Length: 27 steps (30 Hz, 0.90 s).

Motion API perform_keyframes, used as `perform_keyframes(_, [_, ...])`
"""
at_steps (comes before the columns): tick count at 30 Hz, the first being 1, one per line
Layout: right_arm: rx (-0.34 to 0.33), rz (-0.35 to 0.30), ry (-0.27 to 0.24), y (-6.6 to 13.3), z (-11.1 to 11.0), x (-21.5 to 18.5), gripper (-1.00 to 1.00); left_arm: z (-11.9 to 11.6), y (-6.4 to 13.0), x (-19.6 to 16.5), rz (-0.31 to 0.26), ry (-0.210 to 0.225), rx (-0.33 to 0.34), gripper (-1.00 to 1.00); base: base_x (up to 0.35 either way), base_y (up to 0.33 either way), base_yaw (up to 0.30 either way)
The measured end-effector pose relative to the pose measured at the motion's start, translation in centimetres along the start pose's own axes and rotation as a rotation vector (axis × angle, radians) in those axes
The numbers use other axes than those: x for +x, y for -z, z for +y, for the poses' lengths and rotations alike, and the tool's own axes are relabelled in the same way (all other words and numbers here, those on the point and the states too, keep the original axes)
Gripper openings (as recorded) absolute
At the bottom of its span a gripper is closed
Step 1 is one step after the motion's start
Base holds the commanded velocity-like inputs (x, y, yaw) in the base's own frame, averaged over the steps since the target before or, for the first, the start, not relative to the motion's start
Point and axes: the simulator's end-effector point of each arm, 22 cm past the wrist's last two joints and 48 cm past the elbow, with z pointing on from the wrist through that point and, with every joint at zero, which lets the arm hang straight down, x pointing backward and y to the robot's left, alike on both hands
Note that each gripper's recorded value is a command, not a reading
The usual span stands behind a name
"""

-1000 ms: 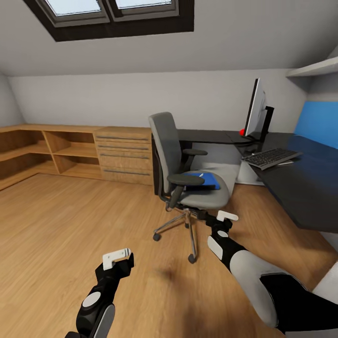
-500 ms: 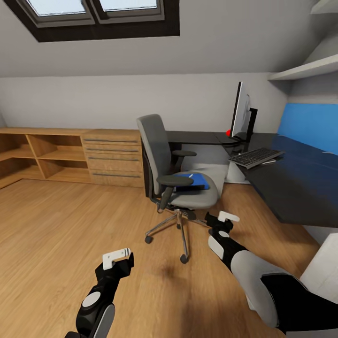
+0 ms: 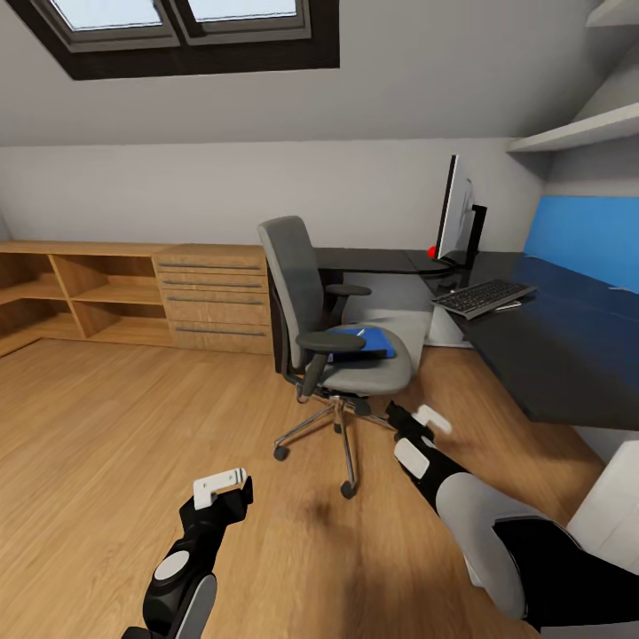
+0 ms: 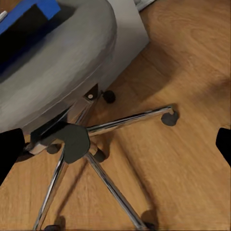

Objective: In the bedroom, organize the workspace by keeping the computer under the desk, ensuring the monitor is on the desk, placing the keyboard on the desk next to the monitor, placing the mouse on the desk next to the keyboard, moving the folder from the swivel chair onto the desk next to the mouse, stacking the notebook on top of the folder with the pen on top of the notebook, and positioning the swivel chair next to the desk.

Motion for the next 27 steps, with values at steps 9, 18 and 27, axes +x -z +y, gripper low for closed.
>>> perform_keyframes(9, [-0.015, 0.065, -0.215, -0.5, 1.1, -1.5, 1.0, 0.0, 0.0, 0.0, 0.0, 0.0, 0.001, 1.0, 0.0, 0.0, 0.0])
perform_keyframes(18, [0.011, 0.08, -0.31, -1.0, -0.6, -2.4, 1.0, -0.2, 0.0, 0.0, 0.001, 0.002, 0.005, 1.0, 0.0, 0.0, 0.0])
perform_keyframes(27, [0.029, 0.062, -0.32, -1.5, -2.4, -3.8, 1.0, -0.1, 0.0, 0.0, 0.001, 0.0, 0.002, 1.0, 0.0, 0.0, 0.0])
